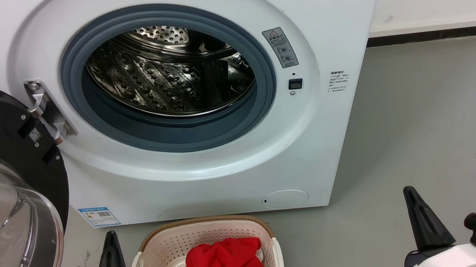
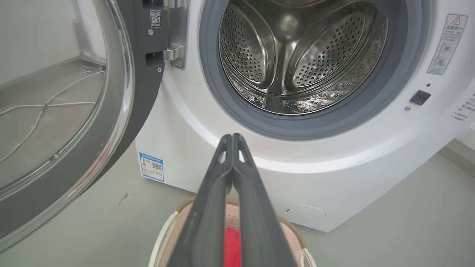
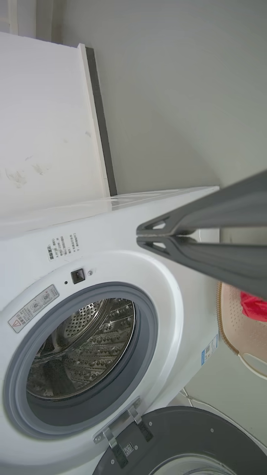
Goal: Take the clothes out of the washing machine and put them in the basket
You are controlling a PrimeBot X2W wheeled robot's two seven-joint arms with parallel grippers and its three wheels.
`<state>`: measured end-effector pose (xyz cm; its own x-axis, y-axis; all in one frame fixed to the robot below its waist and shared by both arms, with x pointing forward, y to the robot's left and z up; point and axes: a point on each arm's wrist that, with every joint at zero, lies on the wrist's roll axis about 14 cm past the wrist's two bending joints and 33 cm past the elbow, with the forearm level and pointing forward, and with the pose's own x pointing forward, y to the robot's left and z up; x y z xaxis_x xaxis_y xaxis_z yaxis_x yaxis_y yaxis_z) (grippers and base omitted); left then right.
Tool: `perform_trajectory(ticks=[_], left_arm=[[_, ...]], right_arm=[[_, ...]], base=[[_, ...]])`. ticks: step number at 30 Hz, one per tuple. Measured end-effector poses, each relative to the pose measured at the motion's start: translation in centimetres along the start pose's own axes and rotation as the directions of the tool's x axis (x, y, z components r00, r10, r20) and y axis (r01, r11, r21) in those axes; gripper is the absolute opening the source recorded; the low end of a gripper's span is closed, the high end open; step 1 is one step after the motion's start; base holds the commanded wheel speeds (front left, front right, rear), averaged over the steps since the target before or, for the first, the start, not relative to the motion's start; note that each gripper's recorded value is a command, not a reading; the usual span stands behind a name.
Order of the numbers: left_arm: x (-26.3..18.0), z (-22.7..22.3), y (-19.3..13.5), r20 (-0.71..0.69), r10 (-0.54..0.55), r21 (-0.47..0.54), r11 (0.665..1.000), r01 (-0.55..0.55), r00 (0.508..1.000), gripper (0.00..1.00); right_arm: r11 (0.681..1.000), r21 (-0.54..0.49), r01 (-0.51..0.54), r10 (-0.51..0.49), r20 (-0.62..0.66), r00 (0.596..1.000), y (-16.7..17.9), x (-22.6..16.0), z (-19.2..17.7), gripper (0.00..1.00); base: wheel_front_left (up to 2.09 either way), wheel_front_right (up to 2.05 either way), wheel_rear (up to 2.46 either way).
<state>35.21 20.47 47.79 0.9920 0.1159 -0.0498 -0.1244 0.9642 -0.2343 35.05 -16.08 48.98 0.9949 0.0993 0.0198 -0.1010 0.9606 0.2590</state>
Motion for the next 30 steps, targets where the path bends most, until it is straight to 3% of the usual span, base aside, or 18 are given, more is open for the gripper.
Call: perform_trajectory(ticks=[13,30], left_arm=[[0.6,-0.2,0.2,-0.038,0.015,-0.233,0.972,-0.023,0.999,0.0],[1.2,-0.3,0.2,-0.071,0.005,-0.478,0.877,-0.038,0.997,0.0]], right_arm=[[0.972,0.228,0.051,-0.05,-0.009,0.999,-1.1,0.5,0.1,0.0],[0.879,0.468,0.091,-0.092,-0.021,0.996,-2.1,1.1,0.3,0.0]], base=[[0.0,0.0,0.0],[0.0,0.0,0.0]])
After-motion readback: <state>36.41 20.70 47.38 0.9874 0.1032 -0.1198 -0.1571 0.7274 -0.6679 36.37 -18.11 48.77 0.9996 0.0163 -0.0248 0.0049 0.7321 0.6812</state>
